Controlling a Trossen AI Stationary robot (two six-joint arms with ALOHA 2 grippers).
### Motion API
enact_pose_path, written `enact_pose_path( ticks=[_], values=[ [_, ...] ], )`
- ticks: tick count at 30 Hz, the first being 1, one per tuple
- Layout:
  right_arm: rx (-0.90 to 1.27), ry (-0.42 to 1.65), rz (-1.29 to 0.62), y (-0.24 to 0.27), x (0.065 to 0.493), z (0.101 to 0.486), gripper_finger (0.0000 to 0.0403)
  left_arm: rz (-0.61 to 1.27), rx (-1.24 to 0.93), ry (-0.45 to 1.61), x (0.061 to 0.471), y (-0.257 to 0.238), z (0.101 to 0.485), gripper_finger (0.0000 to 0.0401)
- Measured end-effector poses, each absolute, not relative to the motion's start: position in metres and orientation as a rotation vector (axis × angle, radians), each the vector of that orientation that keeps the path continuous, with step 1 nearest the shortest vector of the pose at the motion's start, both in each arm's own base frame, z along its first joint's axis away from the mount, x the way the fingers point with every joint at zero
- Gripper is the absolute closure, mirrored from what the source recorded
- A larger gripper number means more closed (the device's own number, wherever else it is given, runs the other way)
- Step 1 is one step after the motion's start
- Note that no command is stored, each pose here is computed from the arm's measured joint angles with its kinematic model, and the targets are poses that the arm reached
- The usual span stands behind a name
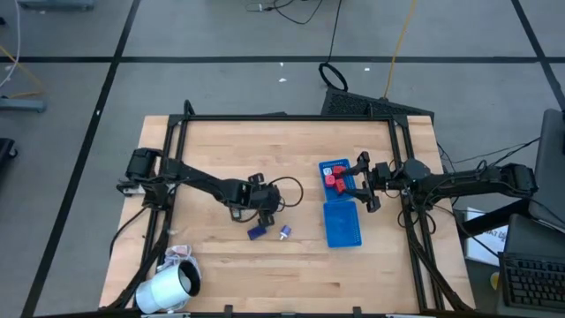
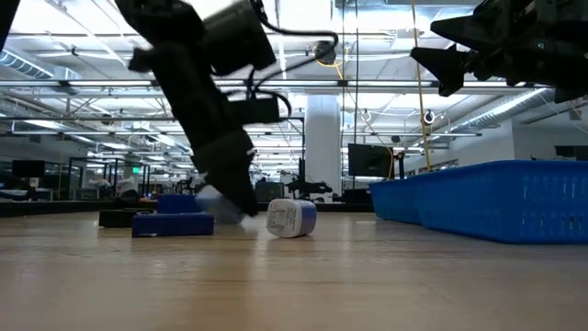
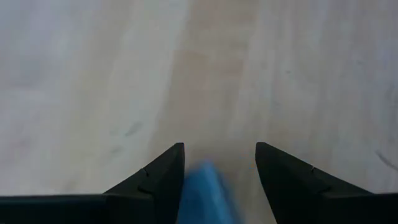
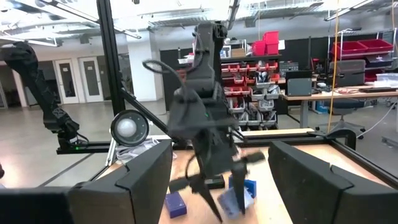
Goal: Pick & Place Office items
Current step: Put the blue charger adapter into the top blue bin
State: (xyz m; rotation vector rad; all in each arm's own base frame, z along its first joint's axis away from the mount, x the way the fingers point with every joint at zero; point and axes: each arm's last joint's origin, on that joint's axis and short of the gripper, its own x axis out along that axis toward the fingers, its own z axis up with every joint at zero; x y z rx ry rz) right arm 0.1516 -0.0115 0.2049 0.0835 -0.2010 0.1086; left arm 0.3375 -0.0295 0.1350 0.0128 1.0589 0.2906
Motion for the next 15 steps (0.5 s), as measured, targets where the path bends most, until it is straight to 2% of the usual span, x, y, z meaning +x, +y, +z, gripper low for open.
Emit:
enact_pose_path(
  ticks=[6, 15],
  values=[
    [0.083, -0.198, 0.108, -0.011, 0.152, 0.205, 0.0149, 0.113, -0.149, 1.114, 0.34, -0.023, 0.128, 0.0222],
    [0.082, -0.194, 0.108, -0.011, 0.152, 0.204, 0.0149, -0.177, -0.214, 1.11, 0.33, -0.033, 0.153, 0.0253]
  ],
)
